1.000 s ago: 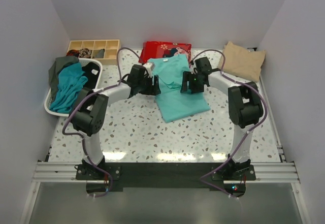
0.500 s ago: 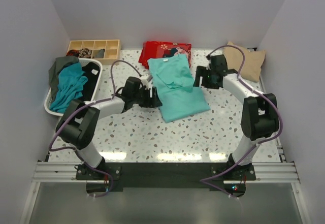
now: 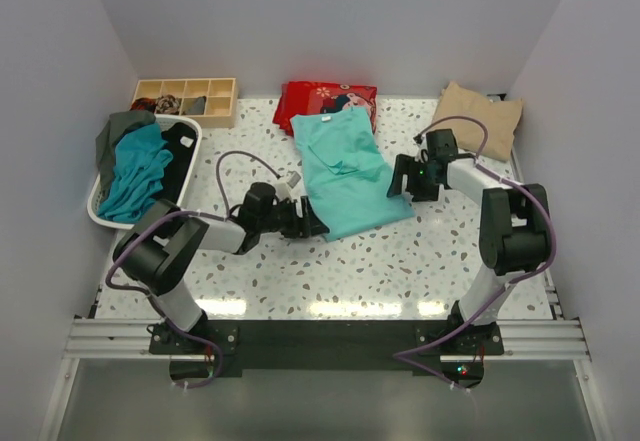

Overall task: Fold and stack the t-shirts
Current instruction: Grab one side of the 2/3 rectangular tshirt with both arms

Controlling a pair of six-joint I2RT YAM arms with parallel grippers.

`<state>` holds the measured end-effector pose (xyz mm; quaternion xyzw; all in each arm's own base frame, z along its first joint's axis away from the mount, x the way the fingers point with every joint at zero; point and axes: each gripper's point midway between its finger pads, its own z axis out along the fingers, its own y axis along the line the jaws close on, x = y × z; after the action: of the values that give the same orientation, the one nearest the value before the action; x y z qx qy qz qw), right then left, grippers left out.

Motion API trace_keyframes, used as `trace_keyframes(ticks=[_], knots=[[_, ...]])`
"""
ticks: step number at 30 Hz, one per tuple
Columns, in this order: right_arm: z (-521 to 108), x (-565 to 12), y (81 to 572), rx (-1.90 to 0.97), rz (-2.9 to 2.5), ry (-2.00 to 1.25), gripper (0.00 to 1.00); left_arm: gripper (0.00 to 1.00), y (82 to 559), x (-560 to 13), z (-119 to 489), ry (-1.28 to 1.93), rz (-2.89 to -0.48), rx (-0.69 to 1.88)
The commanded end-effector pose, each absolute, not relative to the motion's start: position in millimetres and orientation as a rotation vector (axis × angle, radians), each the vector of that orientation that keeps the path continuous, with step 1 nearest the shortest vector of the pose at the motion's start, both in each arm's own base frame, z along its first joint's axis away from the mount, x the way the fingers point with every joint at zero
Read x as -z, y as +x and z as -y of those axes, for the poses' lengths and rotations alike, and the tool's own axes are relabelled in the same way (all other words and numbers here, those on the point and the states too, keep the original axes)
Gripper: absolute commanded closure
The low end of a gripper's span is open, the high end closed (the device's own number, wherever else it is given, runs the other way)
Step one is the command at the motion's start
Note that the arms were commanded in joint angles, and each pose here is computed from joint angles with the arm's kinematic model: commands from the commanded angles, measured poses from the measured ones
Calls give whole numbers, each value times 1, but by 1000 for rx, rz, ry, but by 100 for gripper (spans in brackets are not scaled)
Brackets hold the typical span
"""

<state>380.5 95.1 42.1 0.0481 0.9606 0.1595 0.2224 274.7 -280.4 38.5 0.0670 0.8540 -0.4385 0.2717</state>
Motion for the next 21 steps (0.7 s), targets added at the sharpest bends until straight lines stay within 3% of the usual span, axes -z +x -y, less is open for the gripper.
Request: trace_keyframes(ticks=[1, 5, 10, 12, 13, 14, 16, 17, 19, 21], knots=[[-105, -30, 355, -545, -2708, 106, 20, 27, 265, -53, 303, 232, -2212, 1306], [-108, -13, 339, -576, -2748, 122, 21, 28, 256, -41, 306, 234, -2245, 1291], [-121, -2, 321, -706, -2750, 147, 33, 35, 254, -27, 299, 202, -2280, 1216], [-127, 3, 311, -766, -2756, 148, 40, 42, 255, -19, 294, 184, -2309, 1161], [-129, 4, 308, -785, -2756, 145, 48, 46, 254, -16, 293, 180, -2316, 1150], [-130, 4, 305, -803, -2755, 148, 53, 58, 254, -14, 291, 174, -2321, 1137], [-138, 4, 297, -873, -2746, 141, 66, 70, 256, -8, 286, 158, -2337, 1091], [-140, 4, 293, -888, -2745, 138, 71, 81, 255, -6, 284, 163, -2351, 1070], [-146, 4, 280, -902, -2760, 119, 75, 97, 256, -6, 280, 163, -2363, 1033], [-154, 7, 263, -911, -2791, 103, 80, 100, 250, -3, 273, 167, -2399, 996]])
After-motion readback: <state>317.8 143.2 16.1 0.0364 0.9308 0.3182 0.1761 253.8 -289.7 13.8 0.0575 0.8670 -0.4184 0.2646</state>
